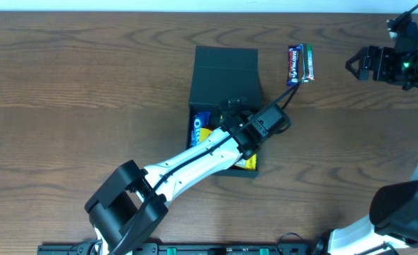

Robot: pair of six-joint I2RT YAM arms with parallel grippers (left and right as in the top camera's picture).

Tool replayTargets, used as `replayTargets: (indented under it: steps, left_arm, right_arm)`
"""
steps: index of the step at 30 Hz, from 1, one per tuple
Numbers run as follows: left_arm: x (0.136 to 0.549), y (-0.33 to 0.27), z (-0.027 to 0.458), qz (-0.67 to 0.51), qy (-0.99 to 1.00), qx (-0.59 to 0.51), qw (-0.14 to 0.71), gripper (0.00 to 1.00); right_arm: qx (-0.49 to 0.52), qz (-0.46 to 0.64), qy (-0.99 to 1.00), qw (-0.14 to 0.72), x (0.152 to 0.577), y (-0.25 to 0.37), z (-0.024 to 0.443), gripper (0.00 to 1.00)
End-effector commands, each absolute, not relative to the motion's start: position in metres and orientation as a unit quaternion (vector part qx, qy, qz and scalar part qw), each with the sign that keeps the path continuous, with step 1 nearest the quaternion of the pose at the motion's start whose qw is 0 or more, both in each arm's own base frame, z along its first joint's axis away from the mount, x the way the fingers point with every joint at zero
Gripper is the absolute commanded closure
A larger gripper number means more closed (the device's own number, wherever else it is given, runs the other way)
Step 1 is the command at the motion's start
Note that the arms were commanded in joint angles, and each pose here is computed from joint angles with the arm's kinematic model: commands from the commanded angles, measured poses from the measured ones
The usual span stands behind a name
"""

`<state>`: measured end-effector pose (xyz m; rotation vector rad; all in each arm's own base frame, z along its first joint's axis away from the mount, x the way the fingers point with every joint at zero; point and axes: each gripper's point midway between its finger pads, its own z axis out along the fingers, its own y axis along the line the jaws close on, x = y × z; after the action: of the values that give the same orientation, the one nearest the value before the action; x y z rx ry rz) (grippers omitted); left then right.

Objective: Pack container
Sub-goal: 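Carry the Eclipse tin with the left gripper into the box and release, then withdraw the left gripper and move the right gripper toward the Dairy Milk bars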

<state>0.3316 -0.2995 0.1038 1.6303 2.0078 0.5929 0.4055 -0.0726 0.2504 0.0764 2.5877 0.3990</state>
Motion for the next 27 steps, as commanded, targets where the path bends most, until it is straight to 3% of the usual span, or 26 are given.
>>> replayTargets:
  steps: [1,8,15,18,20,21,23,24,27]
  left_arm:
    - [0.346,-0.284,0.118,0.275,0.735,0.562,0.26,0.01]
    - [0.385,-0.239,0.154,0.321,0.791,0.41,0.32,0.05]
    - [0.405,-0.2,0.188,0.153,0.886,0.228,0.373,0.05]
    - [0.415,-0.179,0.194,0.068,0.914,0.149,0.372,0.04]
    - [0.421,-0.164,0.193,0.034,0.924,0.118,0.363,0.05]
    - [0.423,-0.159,0.191,0.023,0.927,0.113,0.357,0.05]
    - [0.425,-0.152,0.188,0.007,0.931,0.106,0.348,0.05]
    - [0.426,-0.149,0.188,-0.004,0.933,0.103,0.345,0.05]
    - [0.428,-0.148,0.187,-0.03,0.935,0.101,0.339,0.05]
  right_arm:
    - [0.032,0.15,0.949,0.274,0.403,-0.073,0.264,0.05]
    - [0.026,0.165,0.95,0.263,0.4,-0.062,0.263,0.05]
    - [-0.034,0.19,0.95,0.245,0.401,-0.008,0.262,0.07]
    - [-0.07,0.195,0.95,0.232,0.399,0.023,0.258,0.12]
    - [-0.098,0.201,0.951,0.215,0.396,0.047,0.245,0.37]
    - [-0.109,0.205,0.951,0.204,0.394,0.058,0.238,0.63]
    - [-0.128,0.212,0.951,0.185,0.388,0.077,0.221,0.93]
    - [-0.14,0.216,0.951,0.171,0.383,0.088,0.209,0.99]
    - [-0.174,0.225,0.95,0.132,0.365,0.12,0.178,0.99]
